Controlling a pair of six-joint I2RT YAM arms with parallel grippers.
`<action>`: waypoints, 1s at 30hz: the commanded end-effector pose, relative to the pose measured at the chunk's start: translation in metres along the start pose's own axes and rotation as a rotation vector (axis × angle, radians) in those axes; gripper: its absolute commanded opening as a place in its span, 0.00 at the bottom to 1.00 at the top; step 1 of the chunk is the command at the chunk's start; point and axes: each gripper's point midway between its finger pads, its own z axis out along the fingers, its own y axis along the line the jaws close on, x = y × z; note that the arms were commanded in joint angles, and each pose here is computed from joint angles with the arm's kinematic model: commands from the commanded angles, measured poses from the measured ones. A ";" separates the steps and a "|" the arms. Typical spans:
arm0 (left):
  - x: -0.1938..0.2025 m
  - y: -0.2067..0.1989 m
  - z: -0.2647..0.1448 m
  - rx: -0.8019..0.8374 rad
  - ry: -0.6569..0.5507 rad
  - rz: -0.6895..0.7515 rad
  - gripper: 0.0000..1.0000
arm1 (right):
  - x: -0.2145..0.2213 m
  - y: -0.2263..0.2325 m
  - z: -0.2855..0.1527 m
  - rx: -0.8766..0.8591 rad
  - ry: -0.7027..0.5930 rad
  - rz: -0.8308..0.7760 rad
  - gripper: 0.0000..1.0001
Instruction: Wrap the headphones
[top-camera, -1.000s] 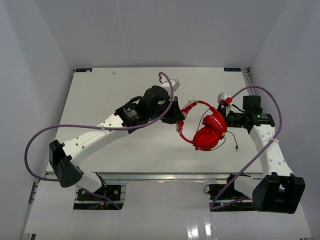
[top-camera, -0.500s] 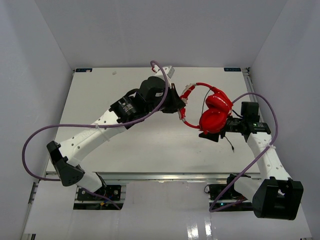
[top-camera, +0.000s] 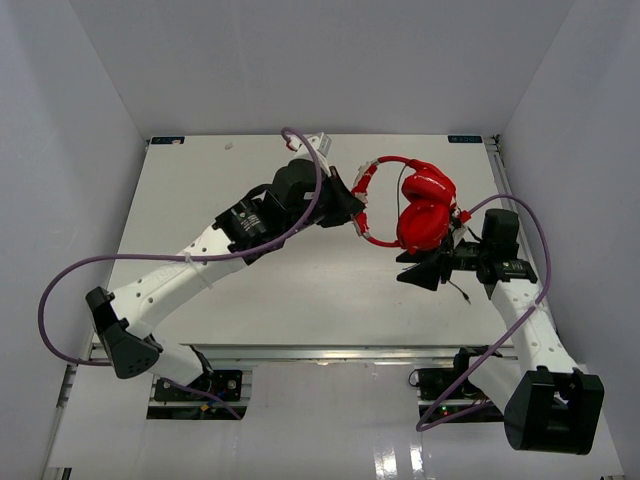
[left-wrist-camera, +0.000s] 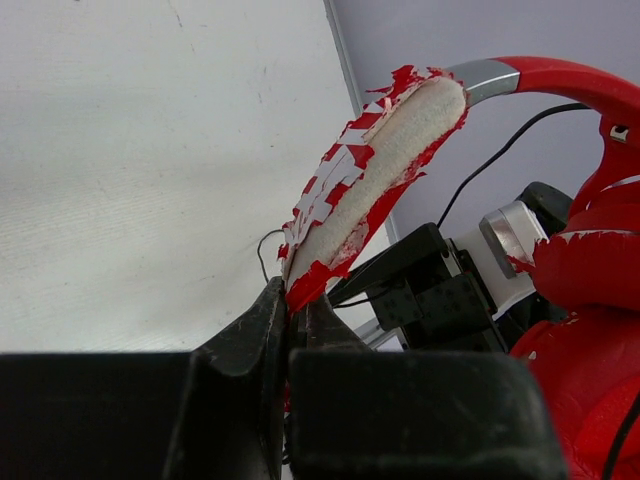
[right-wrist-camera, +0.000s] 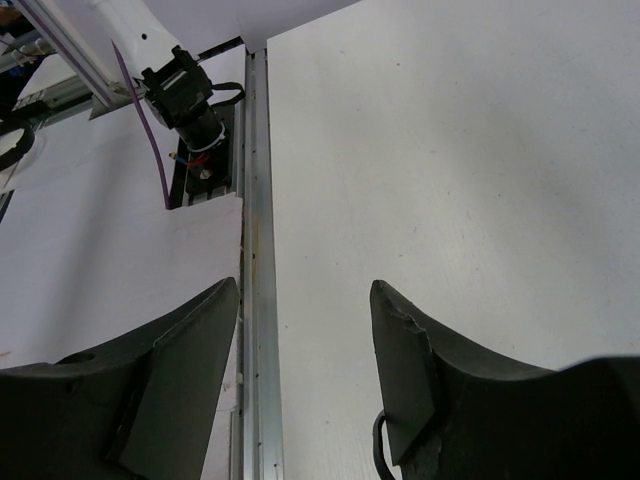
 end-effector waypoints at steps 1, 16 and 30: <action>-0.049 -0.041 -0.043 0.160 -0.158 -0.134 0.00 | -0.007 0.014 0.001 -0.073 -0.024 -0.054 0.61; -0.073 -0.050 -0.058 0.187 -0.246 -0.233 0.00 | -0.001 0.025 0.002 -0.111 -0.034 -0.064 0.59; -0.099 -0.046 -0.063 0.136 -0.350 -0.257 0.00 | 0.011 0.026 0.002 -0.087 -0.027 -0.075 0.57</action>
